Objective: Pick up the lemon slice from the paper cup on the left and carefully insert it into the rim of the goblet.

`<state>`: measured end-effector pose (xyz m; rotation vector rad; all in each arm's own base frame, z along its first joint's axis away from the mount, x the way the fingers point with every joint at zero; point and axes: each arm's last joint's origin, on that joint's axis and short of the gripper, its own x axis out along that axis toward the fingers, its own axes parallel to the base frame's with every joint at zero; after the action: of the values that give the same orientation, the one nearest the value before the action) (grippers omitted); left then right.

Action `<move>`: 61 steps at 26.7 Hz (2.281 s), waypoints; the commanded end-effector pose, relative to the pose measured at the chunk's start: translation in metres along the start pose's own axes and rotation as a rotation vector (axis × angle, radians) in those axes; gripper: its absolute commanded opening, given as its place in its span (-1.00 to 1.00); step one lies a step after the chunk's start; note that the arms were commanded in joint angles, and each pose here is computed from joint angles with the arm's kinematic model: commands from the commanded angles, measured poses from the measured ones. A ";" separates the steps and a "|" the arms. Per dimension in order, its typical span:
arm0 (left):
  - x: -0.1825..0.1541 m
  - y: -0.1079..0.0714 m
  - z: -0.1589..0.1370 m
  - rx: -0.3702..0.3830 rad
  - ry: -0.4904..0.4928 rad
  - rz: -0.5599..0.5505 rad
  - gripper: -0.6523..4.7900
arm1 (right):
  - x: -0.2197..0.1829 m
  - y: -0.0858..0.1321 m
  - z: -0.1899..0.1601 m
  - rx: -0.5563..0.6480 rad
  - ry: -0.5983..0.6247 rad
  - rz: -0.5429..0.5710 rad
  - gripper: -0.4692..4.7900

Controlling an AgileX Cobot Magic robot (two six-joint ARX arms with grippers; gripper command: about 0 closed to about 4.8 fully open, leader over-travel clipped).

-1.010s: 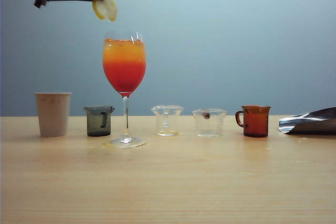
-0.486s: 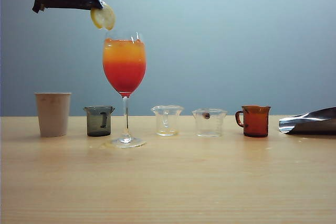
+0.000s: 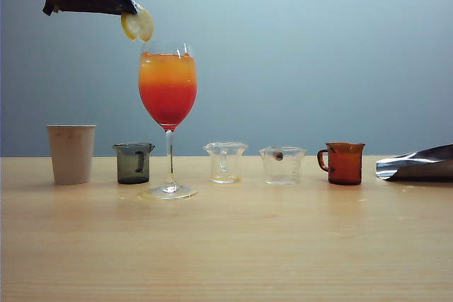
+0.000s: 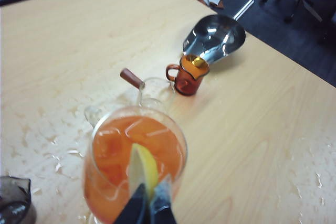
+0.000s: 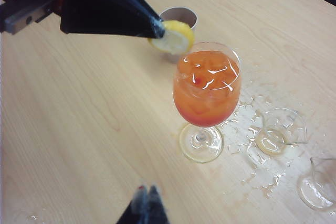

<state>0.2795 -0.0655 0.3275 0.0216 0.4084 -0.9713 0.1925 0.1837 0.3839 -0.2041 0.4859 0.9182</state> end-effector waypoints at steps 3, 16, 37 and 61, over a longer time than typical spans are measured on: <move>0.003 -0.002 0.007 0.038 -0.048 -0.013 -0.78 | -0.002 0.000 0.003 -0.007 -0.024 0.003 -0.84; 0.010 0.003 0.002 -0.004 -0.026 -0.029 -0.78 | -0.002 0.000 0.003 -0.022 -0.024 0.003 -0.84; 0.008 0.001 -0.004 -0.028 0.041 -0.014 -0.78 | -0.002 0.000 0.003 -0.022 -0.024 0.003 -0.84; 0.023 0.000 -0.002 0.042 0.024 -0.002 -0.78 | -0.002 0.001 0.003 -0.023 -0.027 0.004 -0.84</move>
<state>0.2906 -0.0833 0.3149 0.0653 0.4294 -0.9828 0.1925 0.1837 0.3840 -0.2155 0.4798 0.9215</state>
